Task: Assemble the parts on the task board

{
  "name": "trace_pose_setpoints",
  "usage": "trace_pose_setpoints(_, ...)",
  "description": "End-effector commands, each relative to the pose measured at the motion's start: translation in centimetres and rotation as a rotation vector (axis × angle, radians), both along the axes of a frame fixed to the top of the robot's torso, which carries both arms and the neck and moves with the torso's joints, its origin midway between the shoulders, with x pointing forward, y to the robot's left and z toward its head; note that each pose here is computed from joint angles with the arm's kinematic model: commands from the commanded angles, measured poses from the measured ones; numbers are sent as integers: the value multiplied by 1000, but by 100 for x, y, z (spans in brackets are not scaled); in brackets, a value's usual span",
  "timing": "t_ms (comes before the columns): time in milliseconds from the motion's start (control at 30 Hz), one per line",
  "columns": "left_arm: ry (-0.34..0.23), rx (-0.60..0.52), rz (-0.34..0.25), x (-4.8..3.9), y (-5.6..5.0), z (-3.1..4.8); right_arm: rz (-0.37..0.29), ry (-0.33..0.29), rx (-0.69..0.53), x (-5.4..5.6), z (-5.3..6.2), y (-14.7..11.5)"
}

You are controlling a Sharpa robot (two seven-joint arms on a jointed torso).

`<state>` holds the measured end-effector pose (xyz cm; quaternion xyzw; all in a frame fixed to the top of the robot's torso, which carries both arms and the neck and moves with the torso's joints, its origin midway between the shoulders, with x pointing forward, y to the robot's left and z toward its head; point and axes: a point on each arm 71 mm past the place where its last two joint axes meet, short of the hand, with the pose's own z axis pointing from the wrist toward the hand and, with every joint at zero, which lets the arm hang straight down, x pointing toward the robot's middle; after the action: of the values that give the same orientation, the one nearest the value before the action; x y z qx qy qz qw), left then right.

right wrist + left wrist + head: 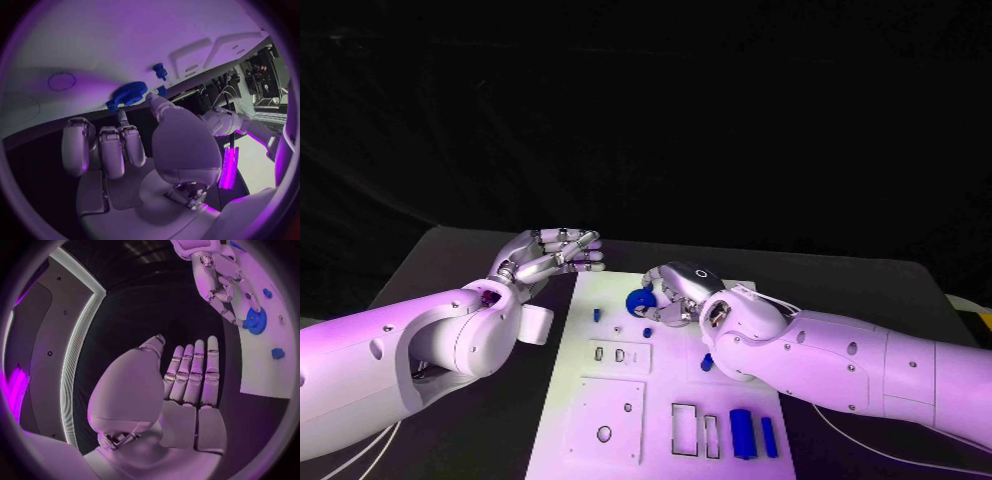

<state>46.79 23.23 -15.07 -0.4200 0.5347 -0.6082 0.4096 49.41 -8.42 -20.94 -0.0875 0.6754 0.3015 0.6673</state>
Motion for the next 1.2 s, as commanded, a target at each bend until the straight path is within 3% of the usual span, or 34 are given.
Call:
trace_pose_setpoints(33, -3, -8, -15, -2, -19, 12, 11, 29, 9, -20, -10, -28)
trace_pose_setpoints(267, -2, -5, -7, 3, 4, 9, 7, 14, 95, -100, 77, -274)
trace_pose_setpoints(567, -3, -4, -4, 5, 34, 9, 48, 41, 201, -230, 310, -943)
trace_pose_setpoints(900, -5, -5, -6, 19, 38, 3, 11, 141, 191, -215, 298, -1613)
trace_pose_setpoints(1200, -6, -3, 2, 31, 66, -2, -45, 159, 167, -185, 209, -1891)
